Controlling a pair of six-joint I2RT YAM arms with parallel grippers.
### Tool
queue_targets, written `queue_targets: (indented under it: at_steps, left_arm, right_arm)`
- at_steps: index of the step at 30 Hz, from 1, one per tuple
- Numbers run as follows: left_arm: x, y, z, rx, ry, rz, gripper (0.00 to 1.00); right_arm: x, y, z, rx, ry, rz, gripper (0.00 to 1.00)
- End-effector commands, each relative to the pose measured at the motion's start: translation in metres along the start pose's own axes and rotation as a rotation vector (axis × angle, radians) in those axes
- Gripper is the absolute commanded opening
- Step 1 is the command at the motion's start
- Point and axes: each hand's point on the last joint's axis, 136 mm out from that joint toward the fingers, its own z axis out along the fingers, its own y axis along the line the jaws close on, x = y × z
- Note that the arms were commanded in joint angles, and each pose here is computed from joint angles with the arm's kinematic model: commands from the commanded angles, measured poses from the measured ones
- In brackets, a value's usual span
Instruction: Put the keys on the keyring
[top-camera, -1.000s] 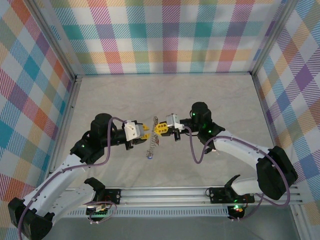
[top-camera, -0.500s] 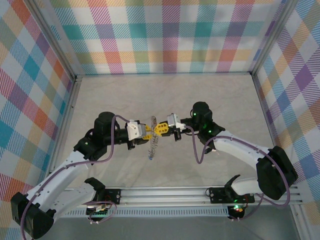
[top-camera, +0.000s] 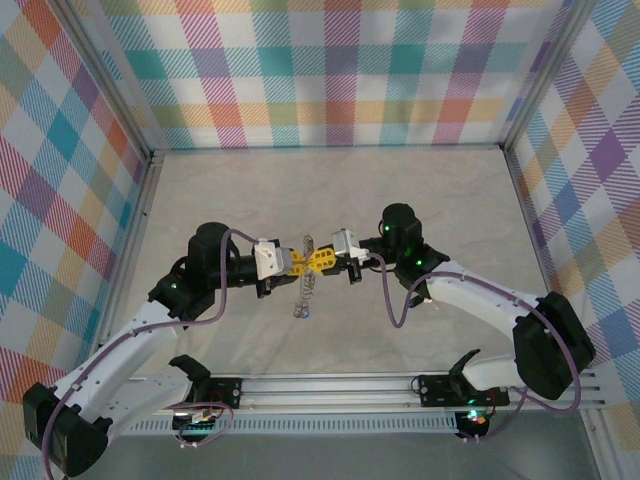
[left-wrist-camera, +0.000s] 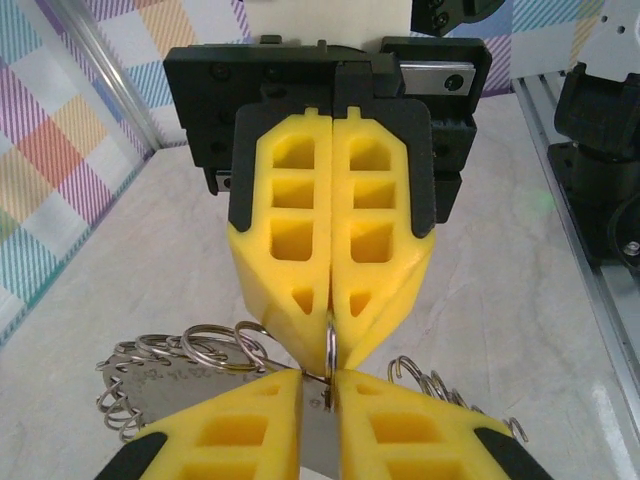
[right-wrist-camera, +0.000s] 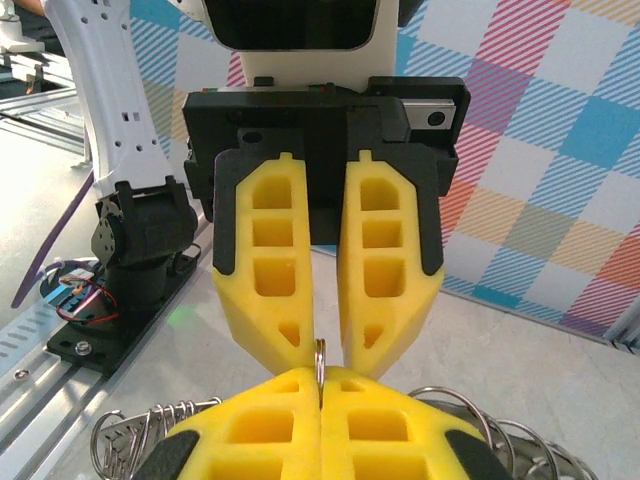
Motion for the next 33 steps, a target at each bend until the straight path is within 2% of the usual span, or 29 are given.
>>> queue_targets:
  at_steps: [1,3,6,12,14,16,20,22,33]
  left_arm:
    - [-0.020,0.004,-0.001,0.006,-0.060,0.026,0.16]
    - [-0.020,0.004,-0.001,0.002,-0.059,0.025,0.14]
    - [-0.019,0.005,-0.001,-0.005,-0.049,0.030,0.00]
    - [-0.010,0.015,-0.007,-0.083,0.021,0.048,0.00]
    - [-0.008,0.018,-0.011,-0.103,0.054,0.062,0.00]
    - [-0.005,0.018,-0.013,-0.105,0.090,0.075,0.00]
    - [-0.001,0.017,-0.016,-0.099,0.126,0.078,0.00]
    - [-0.001,0.016,-0.016,-0.095,0.127,0.083,0.00]
    - [0.000,0.015,-0.011,-0.065,0.132,0.090,0.00]
  right_arm:
    - [-0.019,-0.002,0.004,-0.017,-0.041,-0.066,0.00]
    - [-0.020,-0.002,0.005,-0.014,-0.040,-0.069,0.00]
    - [-0.018,-0.004,0.006,0.006,-0.029,-0.076,0.00]
    - [-0.002,-0.004,0.004,0.034,0.075,-0.089,0.00]
    - [0.004,-0.003,0.001,0.044,0.114,-0.098,0.03]
    - [0.009,-0.001,-0.001,0.044,0.149,-0.097,0.12]
    - [0.016,0.001,-0.005,0.037,0.209,-0.092,0.16]
    - [0.018,0.001,-0.006,0.046,0.219,-0.095,0.21]
    - [0.015,-0.005,-0.001,0.069,0.205,-0.090,0.30]
